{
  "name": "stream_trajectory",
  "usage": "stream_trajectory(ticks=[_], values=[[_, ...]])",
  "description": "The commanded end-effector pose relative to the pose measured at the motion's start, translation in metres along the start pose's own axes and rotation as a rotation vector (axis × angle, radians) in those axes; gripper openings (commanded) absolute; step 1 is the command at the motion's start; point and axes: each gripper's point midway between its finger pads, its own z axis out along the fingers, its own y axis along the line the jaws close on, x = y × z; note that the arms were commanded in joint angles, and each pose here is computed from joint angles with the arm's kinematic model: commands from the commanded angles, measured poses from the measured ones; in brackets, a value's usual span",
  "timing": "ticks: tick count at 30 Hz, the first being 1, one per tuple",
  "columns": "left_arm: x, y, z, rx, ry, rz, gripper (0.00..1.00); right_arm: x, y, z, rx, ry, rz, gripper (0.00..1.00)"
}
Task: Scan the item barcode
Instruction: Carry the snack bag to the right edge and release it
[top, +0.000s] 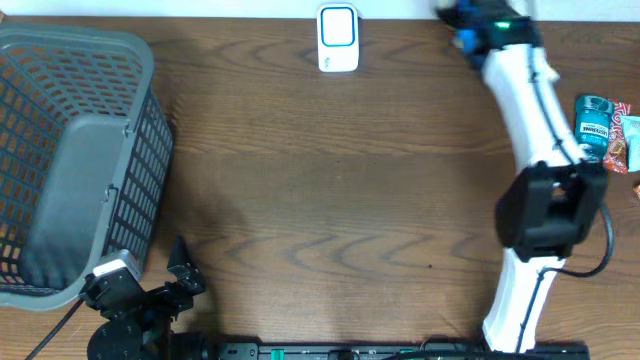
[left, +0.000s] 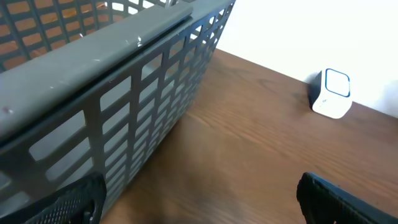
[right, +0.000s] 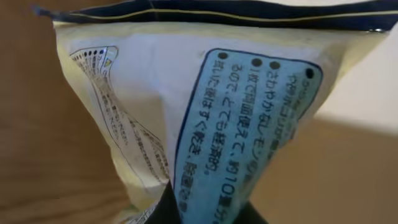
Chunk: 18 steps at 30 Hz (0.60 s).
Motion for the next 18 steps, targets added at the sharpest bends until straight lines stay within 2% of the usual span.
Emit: stream_trajectory(ticks=[1, 5, 9, 14, 16, 17, 18], values=[[-0.002, 0.003, -0.001, -0.014, -0.012, 0.000, 0.98, 0.045, 0.032, 0.054, -0.223, 0.010, 0.220, 0.01], [-0.002, 0.003, -0.001, -0.014, -0.012, 0.000, 0.98, 0.111, 0.033, 0.101, -0.216, 0.099, 0.352, 0.01], [-0.002, 0.003, -0.001, -0.014, -0.012, 0.000, 0.98, 0.144, 0.035, 0.119, -0.197, 0.149, 0.458, 0.04], [-0.002, 0.003, -0.001, -0.014, -0.013, 0.000, 0.98, 0.191, -0.004, 0.129, -0.018, 0.260, 0.628, 0.05], [-0.002, 0.003, -0.001, -0.014, -0.012, 0.000, 0.98, 0.203, -0.009, 0.131, -0.005, 0.276, 0.654, 0.17], [-0.002, 0.003, -0.001, -0.014, -0.012, 0.000, 0.98, 0.207, -0.011, 0.132, 0.002, 0.281, 0.675, 0.34], [-0.002, 0.003, -0.001, -0.014, -0.012, 0.000, 0.98, 0.210, -0.012, 0.132, 0.003, 0.284, 0.684, 0.61]])
